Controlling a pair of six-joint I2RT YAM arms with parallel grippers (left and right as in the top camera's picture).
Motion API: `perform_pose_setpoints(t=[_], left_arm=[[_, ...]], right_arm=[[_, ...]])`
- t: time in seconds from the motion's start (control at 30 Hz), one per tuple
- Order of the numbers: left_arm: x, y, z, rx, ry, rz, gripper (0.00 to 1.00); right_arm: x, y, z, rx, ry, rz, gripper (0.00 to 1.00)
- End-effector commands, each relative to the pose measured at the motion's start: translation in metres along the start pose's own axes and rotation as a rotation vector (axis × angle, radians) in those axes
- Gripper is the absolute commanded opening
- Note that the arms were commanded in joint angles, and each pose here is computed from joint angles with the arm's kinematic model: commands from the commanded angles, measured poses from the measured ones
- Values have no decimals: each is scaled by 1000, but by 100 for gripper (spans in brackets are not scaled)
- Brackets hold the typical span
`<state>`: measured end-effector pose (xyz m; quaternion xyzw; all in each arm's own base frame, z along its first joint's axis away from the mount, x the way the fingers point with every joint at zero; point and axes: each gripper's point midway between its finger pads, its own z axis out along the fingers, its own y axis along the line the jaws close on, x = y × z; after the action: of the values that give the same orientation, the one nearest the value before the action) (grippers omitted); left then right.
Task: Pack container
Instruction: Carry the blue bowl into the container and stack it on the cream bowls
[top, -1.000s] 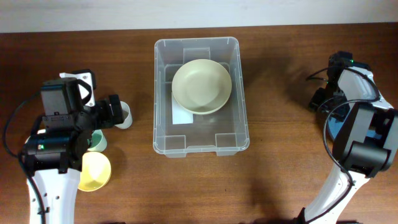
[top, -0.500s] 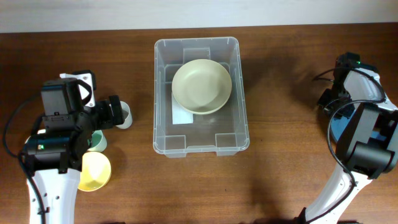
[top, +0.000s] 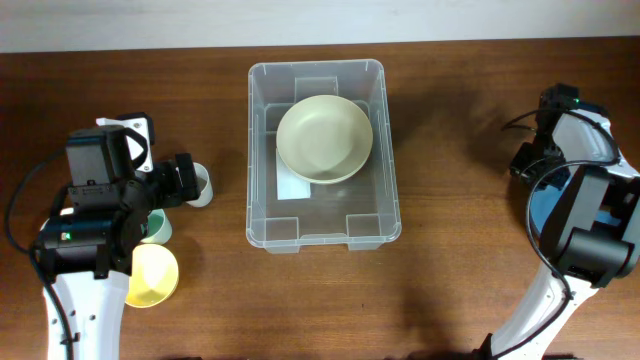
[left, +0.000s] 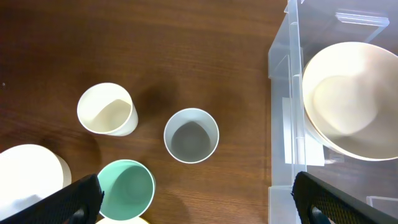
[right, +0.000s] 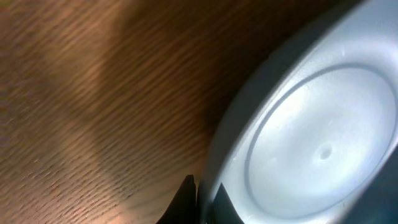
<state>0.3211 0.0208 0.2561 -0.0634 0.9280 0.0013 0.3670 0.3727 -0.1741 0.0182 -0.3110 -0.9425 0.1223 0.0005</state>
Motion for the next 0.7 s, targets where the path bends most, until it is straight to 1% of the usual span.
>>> perform_pose_setpoints(t=[0.0,0.07,0.17,0.23,0.33,0.37,0.4,0.5,0.63,0.67], left_arm=[[-5,-2,-3,11,-12,-10,99],[-5,-2,-3,11,-11,-10,99],[-5,-2,-3,11,-11,-10,99],[-5,-2,-3,11,-11,-10,99],[-5,-2,-3,12,-11,-10,99],[-5,-2,-3,12,-11,-10,99],[-5,-2,-3,12,-11,-10,99],[-5,-2,-3,12,-11,-10,99],[-5,-2,-3,12,-11,-10,99],[-5,-2,-3,12,-11,-10,99]], right_arm=[[-14,20,-40,-49,-108,-119,4],[-20,35,-70,-78,-184,-200,4],[-24,68,-128,-146,-326,-366,4],[-20,87,-160,-184,-400,-461,4],[-3,124,-215,-245,-529,-653,4],[8,140,-236,-265,-582,-743,4],[15,148,-246,-274,-608,-793,4],[54,185,-283,-309,-707,-1022,4],[116,233,-309,-312,-801,-1355,4],[137,246,-313,-313,-821,-1448,4]])
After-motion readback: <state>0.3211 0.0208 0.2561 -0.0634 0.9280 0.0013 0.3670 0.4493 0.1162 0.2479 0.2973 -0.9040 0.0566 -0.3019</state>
